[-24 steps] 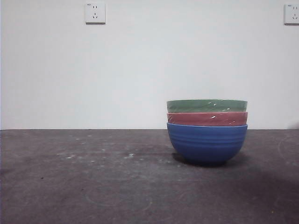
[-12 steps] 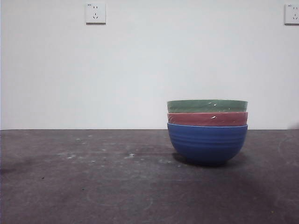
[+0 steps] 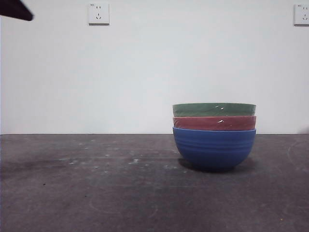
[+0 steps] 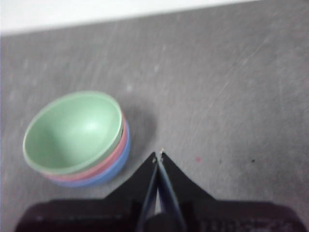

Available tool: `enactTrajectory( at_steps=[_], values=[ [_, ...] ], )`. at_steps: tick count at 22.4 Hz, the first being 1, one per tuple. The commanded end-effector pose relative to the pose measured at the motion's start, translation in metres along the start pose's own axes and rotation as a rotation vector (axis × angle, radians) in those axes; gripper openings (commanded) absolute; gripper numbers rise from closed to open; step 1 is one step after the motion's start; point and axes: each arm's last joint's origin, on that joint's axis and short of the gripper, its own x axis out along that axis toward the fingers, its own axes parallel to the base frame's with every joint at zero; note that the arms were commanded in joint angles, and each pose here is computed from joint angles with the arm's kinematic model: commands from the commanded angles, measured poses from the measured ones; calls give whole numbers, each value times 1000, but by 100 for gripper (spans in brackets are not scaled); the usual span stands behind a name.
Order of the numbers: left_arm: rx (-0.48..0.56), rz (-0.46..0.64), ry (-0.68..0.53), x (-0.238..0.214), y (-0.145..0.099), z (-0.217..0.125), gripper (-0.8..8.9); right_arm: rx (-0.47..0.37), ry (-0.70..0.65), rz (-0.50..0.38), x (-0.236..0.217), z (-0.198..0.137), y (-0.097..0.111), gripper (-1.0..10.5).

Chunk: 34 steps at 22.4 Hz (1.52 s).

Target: Pick up the green bowl on the top,put the green bowl on the left,pick up the red bowl in the middle,put the red bowl on the right

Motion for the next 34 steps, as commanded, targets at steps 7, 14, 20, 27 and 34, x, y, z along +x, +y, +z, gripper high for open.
enactTrajectory(
  at_steps=[7,14,20,27,34],
  values=[
    [182,-211,185,49,-14,35,74,-122,180,219,24,14,4,43],
    [291,-307,248,107,-53,63,262,-98,219,202,34,14,2,290],
    [549,-390,463,179,-113,75,262,-103,210,149,35,15,0,289],
    [734,-450,616,245,-151,26,261,-80,203,119,34,15,-7,285],
    [780,-465,679,273,-150,-3,251,-80,201,121,33,15,-7,284]
  ],
)
